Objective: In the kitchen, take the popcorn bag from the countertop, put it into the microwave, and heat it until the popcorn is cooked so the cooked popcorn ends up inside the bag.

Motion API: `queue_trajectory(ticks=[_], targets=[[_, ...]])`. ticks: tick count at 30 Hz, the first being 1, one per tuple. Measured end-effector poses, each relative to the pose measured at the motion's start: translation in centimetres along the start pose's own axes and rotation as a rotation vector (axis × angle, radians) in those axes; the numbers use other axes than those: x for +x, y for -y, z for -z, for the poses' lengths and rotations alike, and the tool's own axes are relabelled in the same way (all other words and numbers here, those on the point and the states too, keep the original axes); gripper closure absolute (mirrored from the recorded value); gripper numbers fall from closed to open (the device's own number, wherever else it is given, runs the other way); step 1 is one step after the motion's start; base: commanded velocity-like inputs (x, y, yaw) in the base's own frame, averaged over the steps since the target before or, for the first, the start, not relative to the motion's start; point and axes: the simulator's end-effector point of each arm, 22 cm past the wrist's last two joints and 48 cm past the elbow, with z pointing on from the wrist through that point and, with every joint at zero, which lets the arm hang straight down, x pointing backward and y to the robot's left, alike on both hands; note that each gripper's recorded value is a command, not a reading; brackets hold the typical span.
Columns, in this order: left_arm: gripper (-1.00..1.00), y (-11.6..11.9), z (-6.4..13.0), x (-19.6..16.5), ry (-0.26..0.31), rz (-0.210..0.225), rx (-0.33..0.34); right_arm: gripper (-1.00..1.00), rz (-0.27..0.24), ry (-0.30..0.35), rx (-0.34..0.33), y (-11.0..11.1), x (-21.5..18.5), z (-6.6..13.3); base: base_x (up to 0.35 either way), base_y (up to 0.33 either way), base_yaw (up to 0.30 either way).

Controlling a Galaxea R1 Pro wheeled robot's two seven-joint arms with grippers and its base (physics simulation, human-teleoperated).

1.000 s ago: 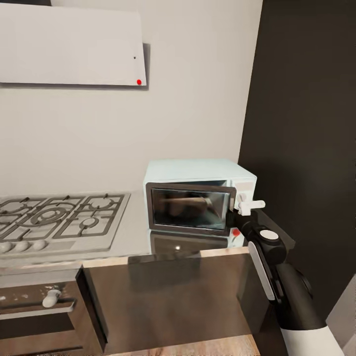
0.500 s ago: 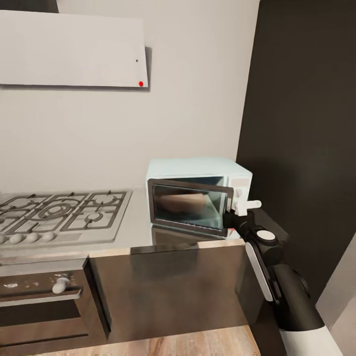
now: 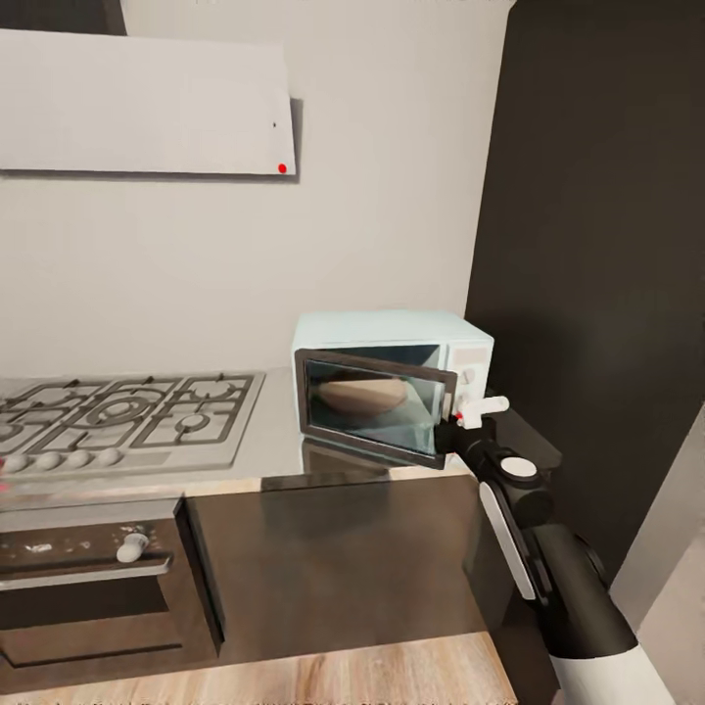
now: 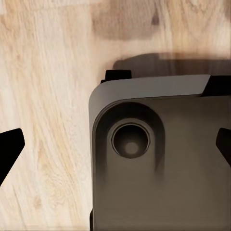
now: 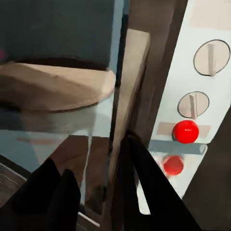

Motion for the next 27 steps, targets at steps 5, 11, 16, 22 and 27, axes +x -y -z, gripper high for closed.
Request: queue_trajectory(ticks=[5, 11, 16, 22, 27], targets=[[-1.00, 0.0, 0.0, 0.0, 0.001, 0.000, 0.000, -1.00, -0.039, -0.003, 0.060, 3.1, 0.1, 0.0, -0.007, 0.000, 0.000], [-1.00, 0.0, 0.0, 0.0, 0.000, 0.000, 0.000, -1.00, -0.039, -0.004, 0.060, 3.1, 0.2, 0.0, -0.159, 0.000, 0.000], [-1.00, 0.0, 0.0, 0.0, 0.000, 0.000, 0.000, -1.00, -0.039, -0.004, 0.059, 3.1, 0.2, 0.0, -0.048, 0.000, 0.000], [-1.00, 0.1, 0.0, 0.0, 0.000, 0.000, 0.000, -1.00, -0.034, -0.001, 0.056, 2.8, 0.1, 0.0, -0.168, -0.102, 0.000], [-1.00, 0.4, 0.0, -0.2, 0.005, 0.000, 0.009, -1.00, -0.028, 0.018, 0.051, 2.7, -0.6, 0.1, -0.066, -0.048, 0.000]])
